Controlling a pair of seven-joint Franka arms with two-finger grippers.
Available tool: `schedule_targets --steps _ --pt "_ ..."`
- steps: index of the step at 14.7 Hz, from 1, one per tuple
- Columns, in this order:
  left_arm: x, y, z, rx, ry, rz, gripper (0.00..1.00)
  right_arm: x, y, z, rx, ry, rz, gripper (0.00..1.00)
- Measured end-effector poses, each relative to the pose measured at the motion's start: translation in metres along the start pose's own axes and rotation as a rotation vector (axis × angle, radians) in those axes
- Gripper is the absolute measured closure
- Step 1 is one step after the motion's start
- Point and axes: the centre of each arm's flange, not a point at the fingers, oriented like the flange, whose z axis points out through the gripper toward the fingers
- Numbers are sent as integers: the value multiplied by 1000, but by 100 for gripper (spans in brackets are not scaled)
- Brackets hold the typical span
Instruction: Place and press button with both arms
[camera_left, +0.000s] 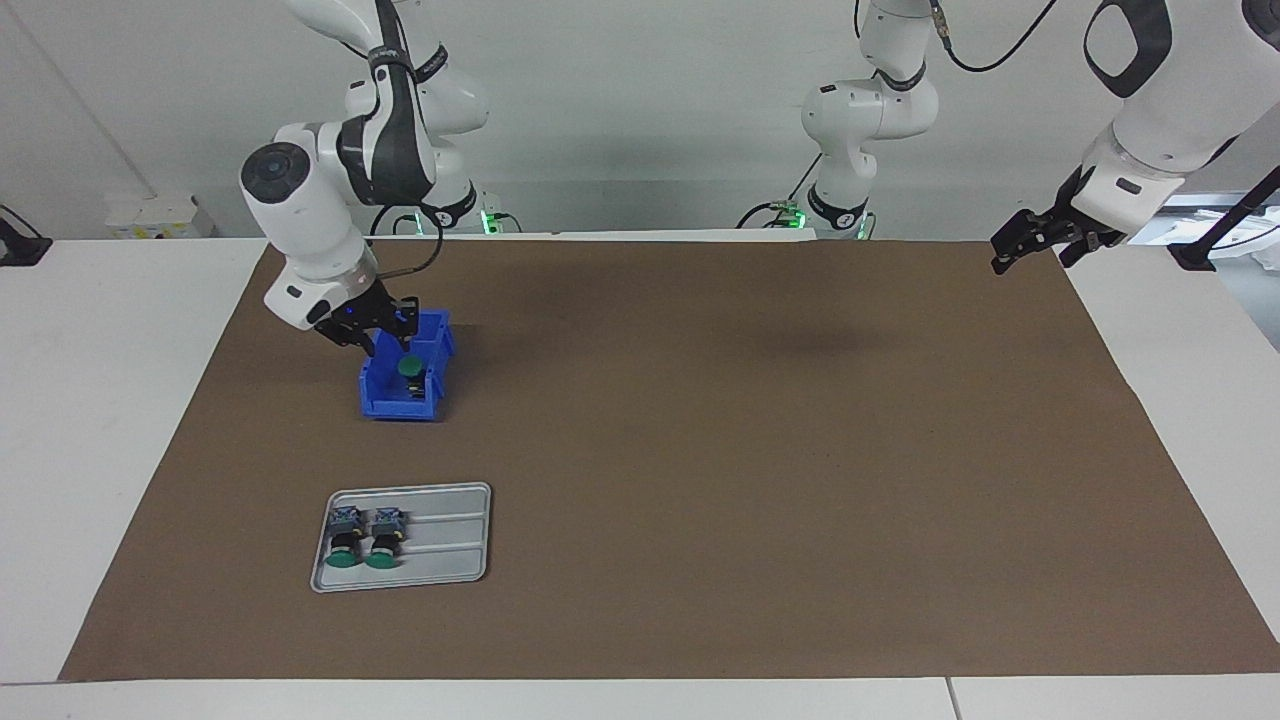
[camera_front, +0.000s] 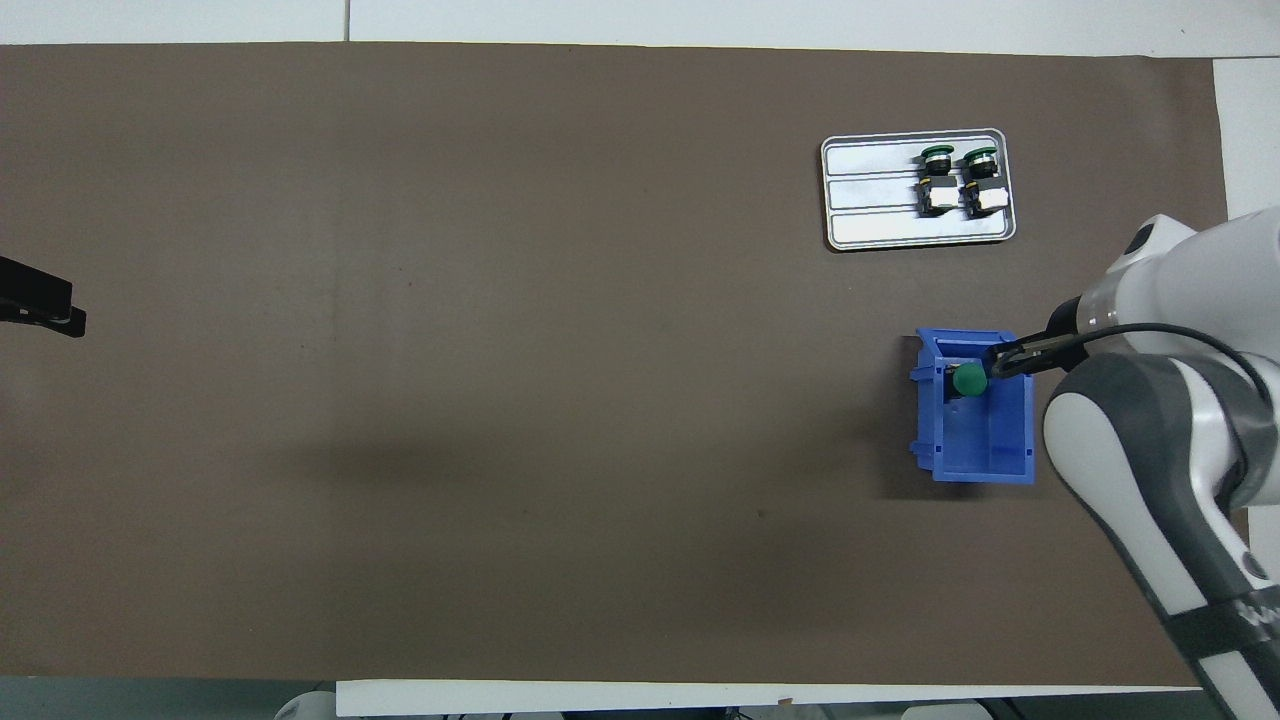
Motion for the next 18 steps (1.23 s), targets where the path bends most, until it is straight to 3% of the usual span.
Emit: schedule_targets --steps 4,10,18 --pt "0 -3 0 -1 0 -5 0 0 10 -73 1 14 19 1" --pt "0 -3 0 -1 0 -5 0 -4 26 -161 2 -12 53 0" --pt "0 -3 0 -1 0 -5 0 8 27 -159 -1 -26 55 0"
